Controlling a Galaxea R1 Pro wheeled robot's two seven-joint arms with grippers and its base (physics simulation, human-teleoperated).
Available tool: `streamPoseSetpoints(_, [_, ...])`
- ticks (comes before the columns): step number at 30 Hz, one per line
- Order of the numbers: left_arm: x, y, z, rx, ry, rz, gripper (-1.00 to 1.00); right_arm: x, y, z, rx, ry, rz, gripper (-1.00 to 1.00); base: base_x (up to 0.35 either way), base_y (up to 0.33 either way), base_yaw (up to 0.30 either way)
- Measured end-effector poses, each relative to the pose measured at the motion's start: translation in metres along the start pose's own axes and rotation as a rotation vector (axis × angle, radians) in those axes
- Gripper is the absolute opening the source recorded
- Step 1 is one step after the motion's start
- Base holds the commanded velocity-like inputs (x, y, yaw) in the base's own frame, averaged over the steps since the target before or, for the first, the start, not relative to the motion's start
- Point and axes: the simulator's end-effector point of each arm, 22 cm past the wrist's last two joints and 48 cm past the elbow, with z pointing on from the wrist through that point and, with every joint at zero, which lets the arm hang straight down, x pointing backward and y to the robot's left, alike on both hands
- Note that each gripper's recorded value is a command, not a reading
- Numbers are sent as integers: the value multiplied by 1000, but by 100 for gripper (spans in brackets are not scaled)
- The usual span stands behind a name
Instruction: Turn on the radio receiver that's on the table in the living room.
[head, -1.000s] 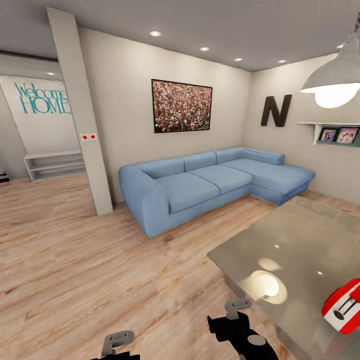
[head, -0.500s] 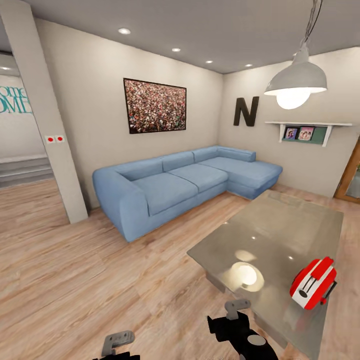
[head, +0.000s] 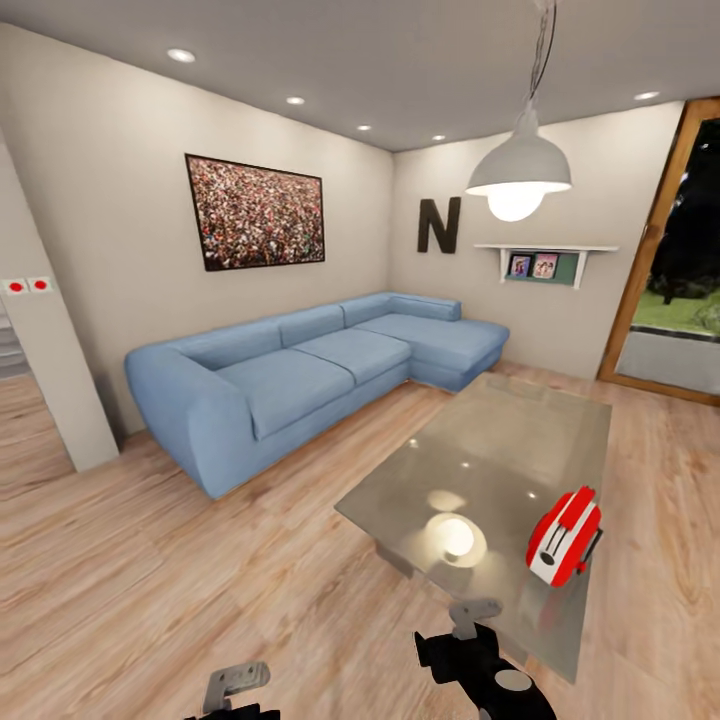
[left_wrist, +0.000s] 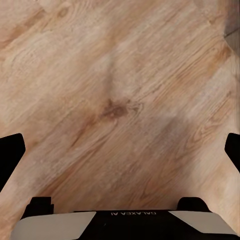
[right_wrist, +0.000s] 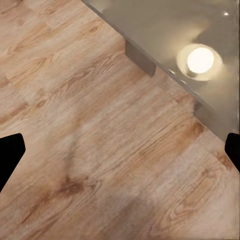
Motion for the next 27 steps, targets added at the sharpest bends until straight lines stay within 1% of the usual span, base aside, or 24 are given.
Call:
streamPoseSetpoints(22, [-2,-1,-2,2,-8,1,100,-2,0,-1,1,-6,-1,100,0,0,-298])
streamPoseSetpoints(27, [-3,-1,-2,2,-9,1,100,-2,0,-2,1,-6,-2,100,0,0,-87])
